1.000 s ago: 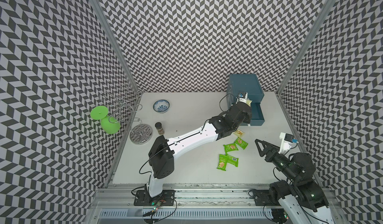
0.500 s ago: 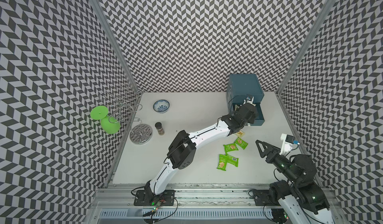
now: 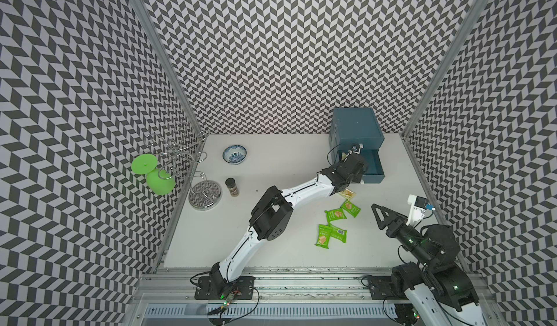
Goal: Place the cookies into the drawer by color
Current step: Place the cookie in the drawer.
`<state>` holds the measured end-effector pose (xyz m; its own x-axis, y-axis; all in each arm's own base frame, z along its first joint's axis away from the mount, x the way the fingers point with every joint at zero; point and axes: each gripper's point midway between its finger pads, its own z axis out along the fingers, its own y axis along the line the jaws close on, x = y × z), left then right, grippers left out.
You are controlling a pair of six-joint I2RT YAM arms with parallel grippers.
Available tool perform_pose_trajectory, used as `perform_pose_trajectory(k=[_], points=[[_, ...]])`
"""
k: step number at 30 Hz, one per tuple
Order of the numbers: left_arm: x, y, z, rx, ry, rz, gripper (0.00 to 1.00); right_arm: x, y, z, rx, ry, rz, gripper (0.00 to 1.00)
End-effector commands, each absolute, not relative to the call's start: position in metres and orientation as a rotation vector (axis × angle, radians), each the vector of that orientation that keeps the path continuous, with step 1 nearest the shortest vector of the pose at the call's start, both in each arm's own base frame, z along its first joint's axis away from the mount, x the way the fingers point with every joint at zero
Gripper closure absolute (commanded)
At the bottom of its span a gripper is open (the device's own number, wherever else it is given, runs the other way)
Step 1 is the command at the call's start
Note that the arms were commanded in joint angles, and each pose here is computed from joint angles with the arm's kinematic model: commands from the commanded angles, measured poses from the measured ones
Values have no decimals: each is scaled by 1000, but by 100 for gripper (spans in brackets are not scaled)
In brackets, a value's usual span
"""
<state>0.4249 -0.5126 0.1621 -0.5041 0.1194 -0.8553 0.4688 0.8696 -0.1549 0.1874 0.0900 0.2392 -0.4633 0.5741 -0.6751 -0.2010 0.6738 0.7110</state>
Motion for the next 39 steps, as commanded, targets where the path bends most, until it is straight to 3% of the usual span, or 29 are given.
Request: perform_pose_trajectory(k=[1,7,14,17,21,32,39], points=[[426,-510,140,439,2138,-445,51,187,92,249,273,1801,951,31],[426,-510,144,436,2133,-451,40,187,92,249,272,1802,951,31],[425,-509,175,426,2090,-486,35,188,92,250,264,1802,944,31],[422,-510,201,431,2051,-519,20,188,92,250,260,1805,936,31],[412,-508,252,439,1966,-562,10,189,91,253,251,1810,914,31],[336,-458,428,432,1688,-677,7,195,90,273,206,1802,862,30],[275,-371,464,406,1582,-738,7,216,103,283,140,1837,862,29]])
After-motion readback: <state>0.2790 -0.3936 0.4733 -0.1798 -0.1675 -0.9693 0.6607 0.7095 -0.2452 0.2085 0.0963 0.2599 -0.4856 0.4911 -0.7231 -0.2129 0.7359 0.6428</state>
